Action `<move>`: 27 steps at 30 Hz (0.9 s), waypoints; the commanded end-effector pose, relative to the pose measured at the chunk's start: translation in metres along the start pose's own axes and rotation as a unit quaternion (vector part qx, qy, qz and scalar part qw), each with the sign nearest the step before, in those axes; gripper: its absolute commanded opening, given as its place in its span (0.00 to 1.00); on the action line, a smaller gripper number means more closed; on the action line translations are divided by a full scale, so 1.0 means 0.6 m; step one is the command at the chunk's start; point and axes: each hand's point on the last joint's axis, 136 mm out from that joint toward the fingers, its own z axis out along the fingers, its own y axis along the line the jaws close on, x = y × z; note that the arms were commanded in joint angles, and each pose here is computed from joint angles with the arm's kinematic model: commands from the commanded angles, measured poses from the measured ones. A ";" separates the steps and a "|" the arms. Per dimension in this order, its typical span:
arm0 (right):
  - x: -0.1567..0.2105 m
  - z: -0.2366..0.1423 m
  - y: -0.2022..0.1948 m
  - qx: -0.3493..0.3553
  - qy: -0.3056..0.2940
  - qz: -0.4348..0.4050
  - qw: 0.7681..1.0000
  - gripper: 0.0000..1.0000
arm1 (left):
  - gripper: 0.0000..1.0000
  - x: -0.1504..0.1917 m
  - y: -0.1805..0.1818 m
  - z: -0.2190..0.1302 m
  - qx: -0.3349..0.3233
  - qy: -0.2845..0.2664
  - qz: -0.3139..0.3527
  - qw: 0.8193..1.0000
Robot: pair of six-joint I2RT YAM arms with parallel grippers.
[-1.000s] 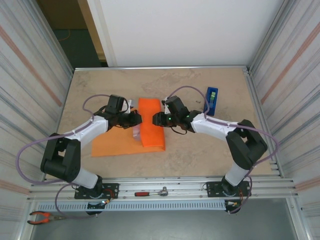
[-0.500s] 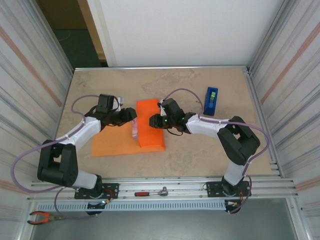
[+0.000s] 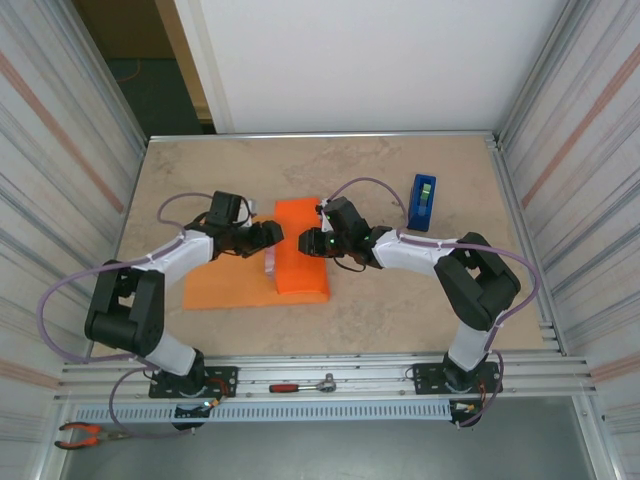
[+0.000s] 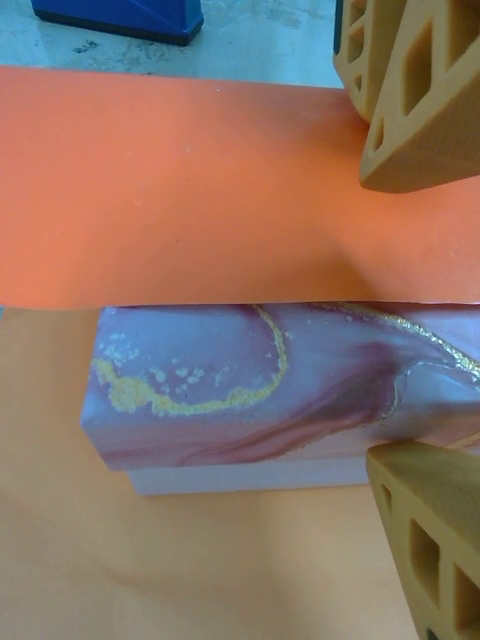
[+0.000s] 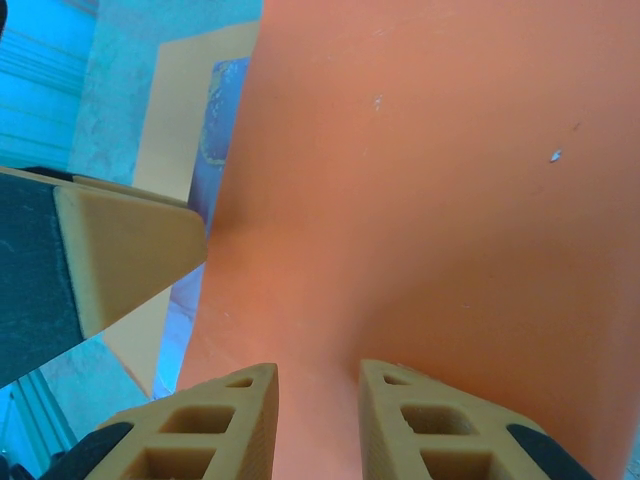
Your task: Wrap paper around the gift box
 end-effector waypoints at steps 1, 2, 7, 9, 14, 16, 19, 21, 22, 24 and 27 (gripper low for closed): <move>0.020 -0.007 -0.020 0.013 0.026 0.026 0.999 0.29 | 0.59 0.029 -0.014 0.022 0.018 0.026 0.007 0.999; 0.006 -0.017 -0.011 0.006 0.016 0.027 0.999 0.31 | 0.56 0.035 -0.011 0.026 0.015 0.030 0.005 0.999; -0.060 -0.093 0.010 0.013 -0.050 0.022 0.998 0.49 | 0.42 0.048 -0.007 0.039 0.008 0.036 0.003 0.999; -0.075 -0.123 0.004 0.034 -0.072 0.014 0.997 0.53 | 0.40 0.051 -0.009 0.042 0.008 0.037 0.001 0.999; -0.064 -0.143 -0.042 0.054 -0.061 0.022 0.996 0.47 | 0.39 0.053 -0.012 0.049 0.007 0.037 0.003 0.999; -0.052 -0.137 -0.060 0.053 -0.056 0.031 0.997 0.38 | 0.39 0.053 -0.011 0.051 0.006 0.037 0.003 0.999; -0.038 -0.128 -0.090 0.068 -0.053 0.041 0.995 0.32 | 0.39 0.054 -0.011 0.051 0.007 0.039 0.005 0.999; -0.029 -0.120 -0.106 0.075 -0.047 0.049 0.995 0.35 | 0.39 0.053 -0.013 0.049 0.008 0.038 0.005 0.999; -0.026 -0.117 -0.110 0.078 -0.045 0.050 0.995 0.43 | 0.39 0.053 -0.015 0.048 0.009 0.038 0.007 0.999; -0.025 -0.118 -0.113 0.082 -0.047 0.052 0.994 0.56 | 0.39 0.050 -0.017 0.046 0.008 0.036 0.009 0.999; -0.028 -0.125 -0.111 0.083 -0.055 0.050 0.994 0.63 | 0.39 0.049 -0.021 0.043 0.012 0.036 0.011 0.999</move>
